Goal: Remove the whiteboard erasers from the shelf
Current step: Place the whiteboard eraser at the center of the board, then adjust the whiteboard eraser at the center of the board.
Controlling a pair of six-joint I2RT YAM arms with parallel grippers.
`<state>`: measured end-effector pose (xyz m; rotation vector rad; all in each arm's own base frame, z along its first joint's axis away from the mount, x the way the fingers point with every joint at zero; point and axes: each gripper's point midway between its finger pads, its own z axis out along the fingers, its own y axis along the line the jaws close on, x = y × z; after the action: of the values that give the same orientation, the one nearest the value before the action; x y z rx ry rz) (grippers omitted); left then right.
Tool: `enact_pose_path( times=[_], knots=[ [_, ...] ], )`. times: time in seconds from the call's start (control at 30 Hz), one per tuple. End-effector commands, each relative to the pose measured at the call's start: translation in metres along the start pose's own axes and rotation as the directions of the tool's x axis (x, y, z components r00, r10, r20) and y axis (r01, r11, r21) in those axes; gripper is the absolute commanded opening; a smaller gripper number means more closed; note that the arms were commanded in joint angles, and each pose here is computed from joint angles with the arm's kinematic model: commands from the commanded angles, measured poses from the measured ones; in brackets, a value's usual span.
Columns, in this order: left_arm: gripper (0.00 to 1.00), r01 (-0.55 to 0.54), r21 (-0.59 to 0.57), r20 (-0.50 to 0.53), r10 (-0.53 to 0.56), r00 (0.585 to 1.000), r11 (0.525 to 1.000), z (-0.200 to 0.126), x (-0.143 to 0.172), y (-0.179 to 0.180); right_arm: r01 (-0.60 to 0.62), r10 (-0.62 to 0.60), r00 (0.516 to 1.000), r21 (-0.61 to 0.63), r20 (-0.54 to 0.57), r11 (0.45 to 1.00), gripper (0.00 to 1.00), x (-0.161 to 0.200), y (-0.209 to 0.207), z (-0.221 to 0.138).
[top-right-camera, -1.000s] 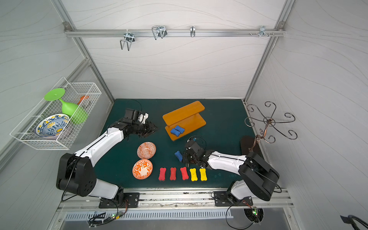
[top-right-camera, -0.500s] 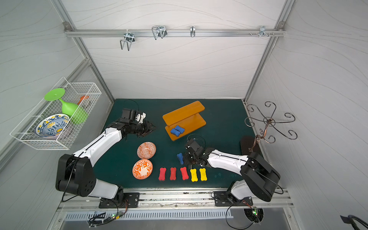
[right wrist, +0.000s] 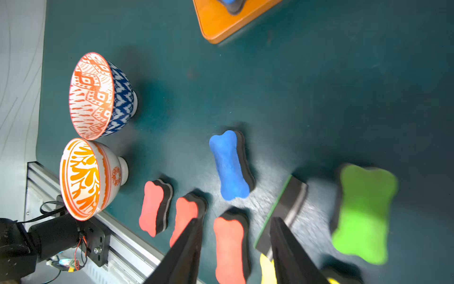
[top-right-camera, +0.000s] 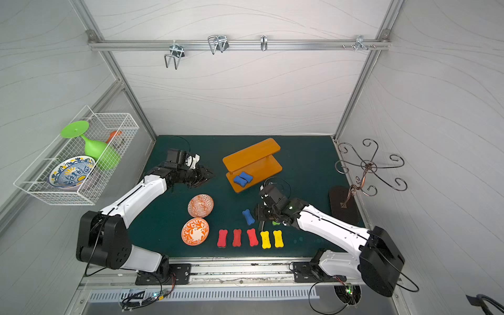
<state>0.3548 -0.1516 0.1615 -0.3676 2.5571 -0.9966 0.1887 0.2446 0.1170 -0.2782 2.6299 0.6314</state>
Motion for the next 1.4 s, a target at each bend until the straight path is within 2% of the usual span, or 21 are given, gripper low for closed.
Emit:
enact_pose_path(
  times=[0.0, 0.23, 0.67, 0.93, 1.27, 1.37],
  knots=[
    [0.47, -0.041, 0.026, 0.041, 0.040, 0.998, 0.999, -0.006, -0.010, -0.007, 0.018, -0.006, 0.998, 0.178, -0.063, 0.984, 0.55, 0.022, -0.032, -0.010],
    [0.47, -0.038, 0.024, 0.042, 0.037, 0.998, 0.999, -0.006, -0.012, -0.006, -0.022, 0.052, 0.988, 0.197, -0.146, 0.980, 0.62, 0.042, -0.032, 0.007],
    [0.47, -0.034, 0.025, 0.040, 0.032, 0.999, 0.999, -0.005, -0.014, -0.004, -0.015, 0.054, 0.976, 0.180, -0.210, 0.984, 0.60, 0.049, -0.023, 0.043],
    [0.47, -0.031, 0.024, 0.041, 0.030, 0.999, 0.999, -0.006, -0.014, -0.003, 0.002, 0.038, 0.974, 0.176, -0.221, 0.984, 0.53, 0.045, -0.018, 0.054],
    [0.47, -0.032, 0.027, 0.044, 0.031, 0.999, 0.999, -0.007, -0.015, -0.004, -0.003, 0.040, 0.975, 0.164, -0.220, 0.987, 0.30, 0.043, -0.024, 0.055],
    [0.47, -0.031, 0.026, 0.044, 0.030, 0.999, 0.999, -0.007, -0.015, -0.003, -0.006, 0.041, 0.975, 0.159, -0.219, 0.987, 0.26, 0.042, -0.027, 0.054]
  ],
)
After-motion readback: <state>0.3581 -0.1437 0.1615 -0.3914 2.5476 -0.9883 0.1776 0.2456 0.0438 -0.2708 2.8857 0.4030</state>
